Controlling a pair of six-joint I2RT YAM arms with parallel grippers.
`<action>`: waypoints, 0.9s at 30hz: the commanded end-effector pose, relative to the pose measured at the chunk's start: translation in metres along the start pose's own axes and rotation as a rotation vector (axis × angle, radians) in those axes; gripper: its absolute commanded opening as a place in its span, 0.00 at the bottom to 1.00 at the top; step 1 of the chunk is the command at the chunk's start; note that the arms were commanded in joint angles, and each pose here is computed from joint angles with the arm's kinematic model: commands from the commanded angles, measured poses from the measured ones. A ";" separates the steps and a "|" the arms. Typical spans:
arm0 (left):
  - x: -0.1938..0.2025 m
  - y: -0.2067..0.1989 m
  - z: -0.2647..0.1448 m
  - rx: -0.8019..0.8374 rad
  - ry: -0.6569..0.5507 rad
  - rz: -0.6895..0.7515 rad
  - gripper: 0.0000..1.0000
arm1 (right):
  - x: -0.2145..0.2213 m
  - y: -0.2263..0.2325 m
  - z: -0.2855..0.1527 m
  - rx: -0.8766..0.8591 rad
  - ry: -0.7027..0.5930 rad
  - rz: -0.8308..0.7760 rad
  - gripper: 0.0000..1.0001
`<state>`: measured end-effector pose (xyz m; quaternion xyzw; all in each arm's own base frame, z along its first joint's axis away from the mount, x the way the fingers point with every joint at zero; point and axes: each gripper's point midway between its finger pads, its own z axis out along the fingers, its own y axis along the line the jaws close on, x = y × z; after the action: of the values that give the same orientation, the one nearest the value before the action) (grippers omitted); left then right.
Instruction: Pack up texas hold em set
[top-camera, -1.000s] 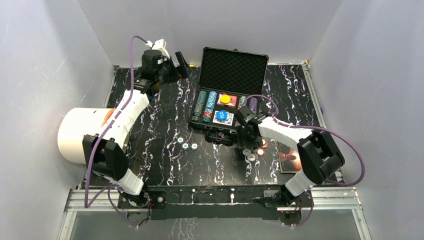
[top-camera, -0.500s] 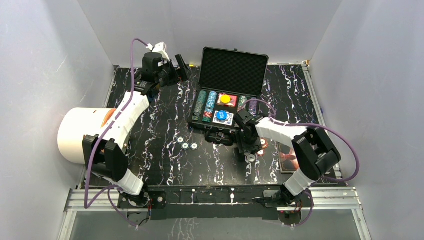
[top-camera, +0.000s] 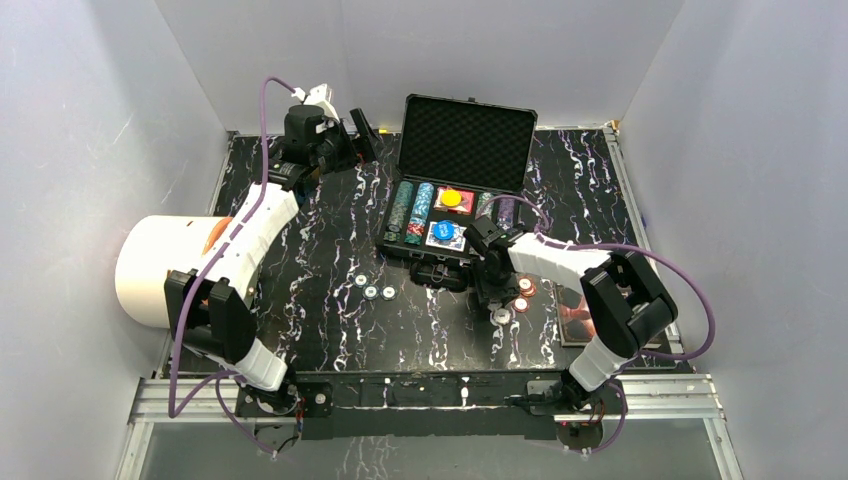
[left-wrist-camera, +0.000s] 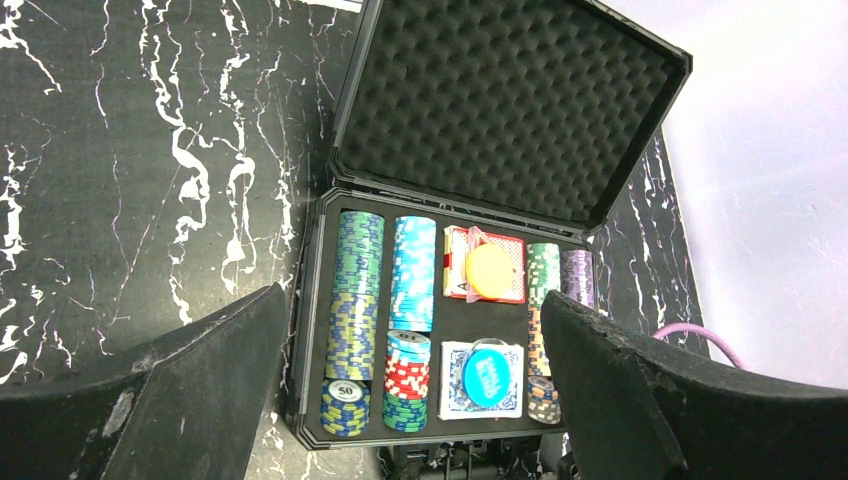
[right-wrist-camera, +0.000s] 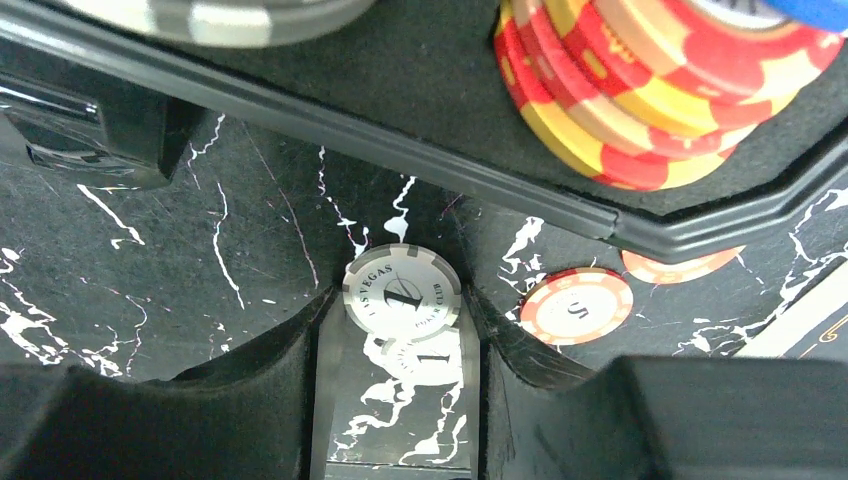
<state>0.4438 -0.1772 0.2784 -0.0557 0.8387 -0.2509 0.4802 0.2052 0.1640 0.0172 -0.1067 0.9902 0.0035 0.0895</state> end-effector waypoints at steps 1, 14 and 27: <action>-0.023 -0.014 -0.019 0.042 -0.065 0.003 0.98 | -0.015 -0.003 -0.002 0.024 -0.072 0.011 0.40; -0.010 -0.009 -0.017 0.034 -0.034 -0.013 0.98 | 0.020 -0.012 -0.027 0.007 -0.031 0.110 0.42; -0.005 -0.010 -0.013 0.048 -0.013 -0.014 0.99 | 0.034 -0.014 -0.013 0.026 0.028 0.124 0.49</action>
<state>0.4399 -0.1794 0.2722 -0.0597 0.8422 -0.2587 0.4693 0.1773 0.1458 0.0285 -0.0543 0.9947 0.0033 0.0873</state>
